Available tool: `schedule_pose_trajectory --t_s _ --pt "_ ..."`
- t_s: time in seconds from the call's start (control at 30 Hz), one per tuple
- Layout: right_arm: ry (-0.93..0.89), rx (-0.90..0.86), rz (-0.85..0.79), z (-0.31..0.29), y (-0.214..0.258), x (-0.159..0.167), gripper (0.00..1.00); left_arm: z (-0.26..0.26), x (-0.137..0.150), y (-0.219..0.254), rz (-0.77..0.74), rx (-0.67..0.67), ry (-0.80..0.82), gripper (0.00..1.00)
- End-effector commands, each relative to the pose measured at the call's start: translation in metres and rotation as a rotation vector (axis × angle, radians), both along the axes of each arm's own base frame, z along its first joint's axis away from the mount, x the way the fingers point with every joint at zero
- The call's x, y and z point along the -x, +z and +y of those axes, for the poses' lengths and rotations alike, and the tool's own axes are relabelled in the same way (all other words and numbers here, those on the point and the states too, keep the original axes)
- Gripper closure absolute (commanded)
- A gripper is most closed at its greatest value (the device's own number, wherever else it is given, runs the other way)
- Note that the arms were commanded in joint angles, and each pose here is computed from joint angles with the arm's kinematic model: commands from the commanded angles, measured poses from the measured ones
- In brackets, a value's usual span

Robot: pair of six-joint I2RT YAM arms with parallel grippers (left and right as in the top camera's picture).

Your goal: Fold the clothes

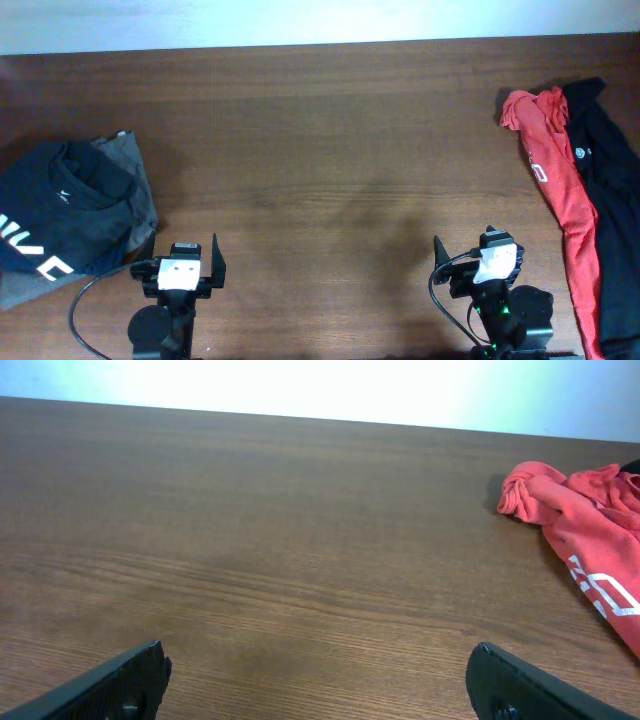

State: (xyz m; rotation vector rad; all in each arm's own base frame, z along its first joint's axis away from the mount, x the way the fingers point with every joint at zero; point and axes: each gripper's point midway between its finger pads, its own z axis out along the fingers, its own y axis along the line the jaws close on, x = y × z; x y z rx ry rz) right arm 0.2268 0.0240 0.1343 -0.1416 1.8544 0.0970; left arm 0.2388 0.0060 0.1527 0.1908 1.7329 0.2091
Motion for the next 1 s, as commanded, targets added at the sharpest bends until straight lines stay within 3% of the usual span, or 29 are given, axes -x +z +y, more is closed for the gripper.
schedule_pose_trajectory --t_s 0.0,0.97 --pt "0.001 -0.006 -0.006 0.000 -0.001 0.000 0.01 -0.003 0.000 -0.002 -0.004 -0.010 -0.020 0.01" --pt "0.007 -0.007 -0.022 0.001 0.003 -0.001 0.01 -0.008 -0.002 0.006 -0.039 -0.006 -0.044 0.01"
